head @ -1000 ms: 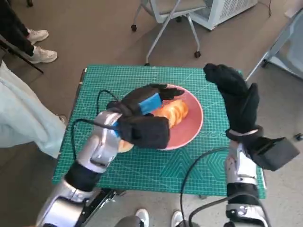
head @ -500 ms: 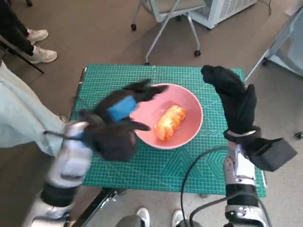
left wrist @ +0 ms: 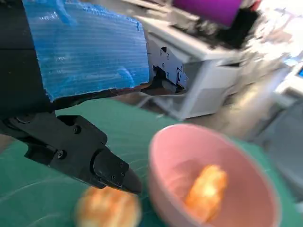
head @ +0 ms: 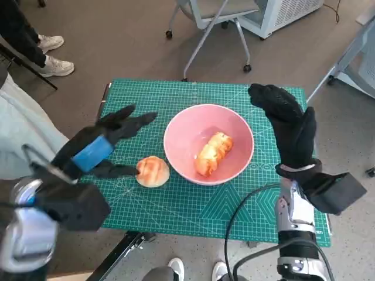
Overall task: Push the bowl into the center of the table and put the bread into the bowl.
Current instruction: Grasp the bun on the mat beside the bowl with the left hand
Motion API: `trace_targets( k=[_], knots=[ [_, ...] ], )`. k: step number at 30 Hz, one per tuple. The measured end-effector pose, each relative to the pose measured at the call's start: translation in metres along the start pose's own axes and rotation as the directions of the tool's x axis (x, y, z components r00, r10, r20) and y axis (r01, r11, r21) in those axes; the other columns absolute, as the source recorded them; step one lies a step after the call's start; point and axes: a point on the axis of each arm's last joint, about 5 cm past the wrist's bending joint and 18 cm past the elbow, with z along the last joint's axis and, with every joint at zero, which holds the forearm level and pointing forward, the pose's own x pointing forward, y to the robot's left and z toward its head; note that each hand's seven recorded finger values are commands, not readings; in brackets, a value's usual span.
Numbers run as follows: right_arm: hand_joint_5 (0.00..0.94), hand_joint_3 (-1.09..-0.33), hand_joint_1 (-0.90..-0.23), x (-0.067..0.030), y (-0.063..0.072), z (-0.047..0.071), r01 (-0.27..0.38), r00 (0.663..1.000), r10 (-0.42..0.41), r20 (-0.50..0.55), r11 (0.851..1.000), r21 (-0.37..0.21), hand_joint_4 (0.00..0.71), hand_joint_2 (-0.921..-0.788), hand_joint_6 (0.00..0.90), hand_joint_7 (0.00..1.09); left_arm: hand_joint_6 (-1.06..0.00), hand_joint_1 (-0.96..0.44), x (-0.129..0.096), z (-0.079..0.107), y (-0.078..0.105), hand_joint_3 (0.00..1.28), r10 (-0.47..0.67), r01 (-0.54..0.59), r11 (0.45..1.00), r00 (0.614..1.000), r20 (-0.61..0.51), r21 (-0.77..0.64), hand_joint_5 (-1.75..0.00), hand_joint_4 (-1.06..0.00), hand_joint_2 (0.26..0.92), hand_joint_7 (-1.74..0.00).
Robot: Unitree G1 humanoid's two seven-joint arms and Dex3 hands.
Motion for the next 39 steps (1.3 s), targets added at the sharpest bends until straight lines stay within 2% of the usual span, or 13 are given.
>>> trace_targets(
  k=[8,9,12,17,25,39],
  knots=[
    [0.0,-0.751,-0.692,0.0,0.0,0.0,0.0,1.0,0.0,-0.009,1.0,0.005,0.184,-0.921,0.099,0.49,-0.36,-0.14,-0.004,-0.003,-0.011,0.0,-0.052,0.052,0.998,0.998,-0.021,-0.02,-0.01,-0.18,0.738,-0.01],
    [0.0,-0.751,-0.692,0.0,0.0,-0.001,0.0,1.0,0.0,-0.009,1.0,0.006,0.184,-0.921,0.098,0.49,-0.38,-0.09,-0.004,-0.003,-0.012,0.0,-0.057,0.057,0.998,0.998,-0.022,-0.023,-0.01,-0.2,0.717,-0.01],
    [0.0,-0.752,-0.687,-0.0001,-0.001,-0.001,0.0,1.0,0.0,-0.014,1.0,0.009,0.183,-0.921,0.098,0.49,-0.36,0.04,-0.001,-0.004,-0.02,0.0,-0.093,0.091,0.995,0.995,-0.034,-0.041,-0.01,-0.18,0.725,-0.01],
    [0.0,-0.752,-0.682,-0.0002,-0.002,0.0,-0.003,1.0,0.003,-0.02,1.0,0.009,0.183,-0.921,0.099,0.49,-0.34,0.17,0.006,-0.009,-0.035,0.01,-0.157,0.152,0.986,0.984,-0.078,-0.066,0.0,-0.17,0.733,0.0],
    [0.0,-0.753,-0.678,-0.0004,-0.003,0.0,-0.007,1.0,0.007,-0.022,1.0,0.004,0.183,-0.921,0.099,0.48,-0.33,0.2,0.015,-0.014,-0.054,0.01,-0.187,0.181,0.982,0.974,-0.129,-0.061,0.0,-0.16,0.736,0.0],
    [0.001,-0.755,-0.678,-0.001,-0.006,0.001,-0.014,1.0,0.014,-0.024,1.0,-0.003,0.181,-0.921,0.098,0.48,-0.32,0.15,0.034,-0.021,-0.066,0.01,-0.185,0.188,0.982,0.963,-0.196,0.0,-0.01,-0.19,0.743,0.0]
  ],
)
